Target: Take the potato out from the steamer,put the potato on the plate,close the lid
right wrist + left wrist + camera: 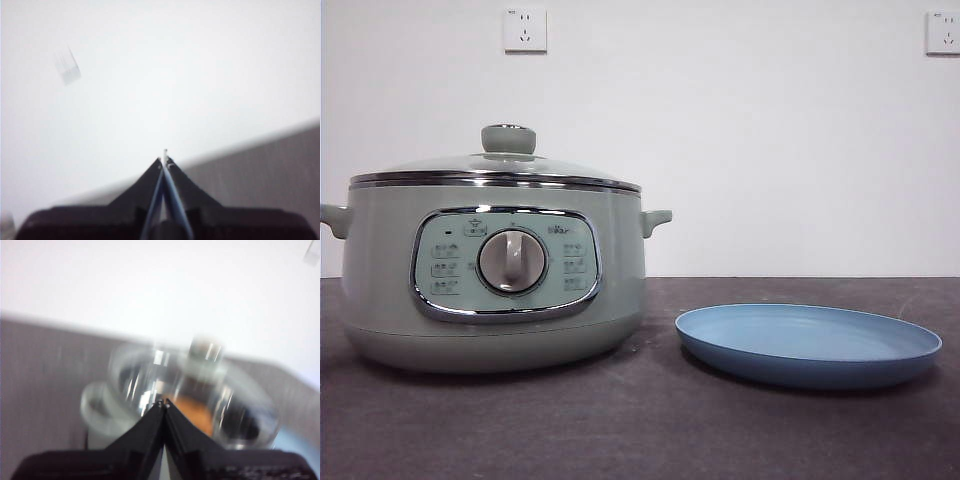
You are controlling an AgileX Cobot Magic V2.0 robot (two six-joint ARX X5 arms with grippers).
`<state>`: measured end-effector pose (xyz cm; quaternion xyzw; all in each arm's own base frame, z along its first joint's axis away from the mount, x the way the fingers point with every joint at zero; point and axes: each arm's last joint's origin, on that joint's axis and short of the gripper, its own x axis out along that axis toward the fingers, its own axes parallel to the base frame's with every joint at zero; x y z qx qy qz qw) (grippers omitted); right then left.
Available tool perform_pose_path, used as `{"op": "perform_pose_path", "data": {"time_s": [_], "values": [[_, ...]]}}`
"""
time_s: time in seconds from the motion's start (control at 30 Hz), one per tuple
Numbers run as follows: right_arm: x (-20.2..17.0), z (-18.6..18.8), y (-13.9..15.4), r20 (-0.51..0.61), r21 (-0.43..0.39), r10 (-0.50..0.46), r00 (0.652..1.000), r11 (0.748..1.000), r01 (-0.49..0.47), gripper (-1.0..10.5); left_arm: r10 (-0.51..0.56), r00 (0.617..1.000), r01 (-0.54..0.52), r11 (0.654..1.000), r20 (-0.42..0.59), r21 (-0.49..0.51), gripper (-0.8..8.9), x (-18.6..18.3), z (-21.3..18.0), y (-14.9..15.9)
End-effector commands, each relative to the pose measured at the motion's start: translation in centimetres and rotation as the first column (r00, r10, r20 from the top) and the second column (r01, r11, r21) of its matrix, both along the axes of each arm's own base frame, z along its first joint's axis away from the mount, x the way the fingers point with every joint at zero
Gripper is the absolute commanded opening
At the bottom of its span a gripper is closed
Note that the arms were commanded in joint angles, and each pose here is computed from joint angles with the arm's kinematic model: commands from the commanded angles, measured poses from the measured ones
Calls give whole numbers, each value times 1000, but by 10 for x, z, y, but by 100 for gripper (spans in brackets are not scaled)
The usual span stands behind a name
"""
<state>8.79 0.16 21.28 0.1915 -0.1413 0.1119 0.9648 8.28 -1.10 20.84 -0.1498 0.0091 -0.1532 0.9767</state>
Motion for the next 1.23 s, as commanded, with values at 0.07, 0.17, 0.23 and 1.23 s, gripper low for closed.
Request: {"op": "perform_pose_path", "data": {"time_s": [0.07, 0.17, 0.23, 1.23], "values": [[-10, 35, -1, 101, 39, -40, 994, 999, 37, -8, 75, 989, -73, 997, 125, -19, -6, -13, 40, 3], [-15, 65, -1, 140, 27, -52, 989, 998, 49, -9, 136, 973, -135, 991, 188, -21, -6, -21, 71, 5], [-14, 88, -1, 138, 24, -45, 989, 999, 42, -9, 148, 963, -153, 988, 223, 5, -6, -24, 93, 5], [130, 254, 31, -488, -238, 463, 740, 745, -623, 692, -359, 892, 410, 898, -273, 157, 466, 130, 234, -22]]}}
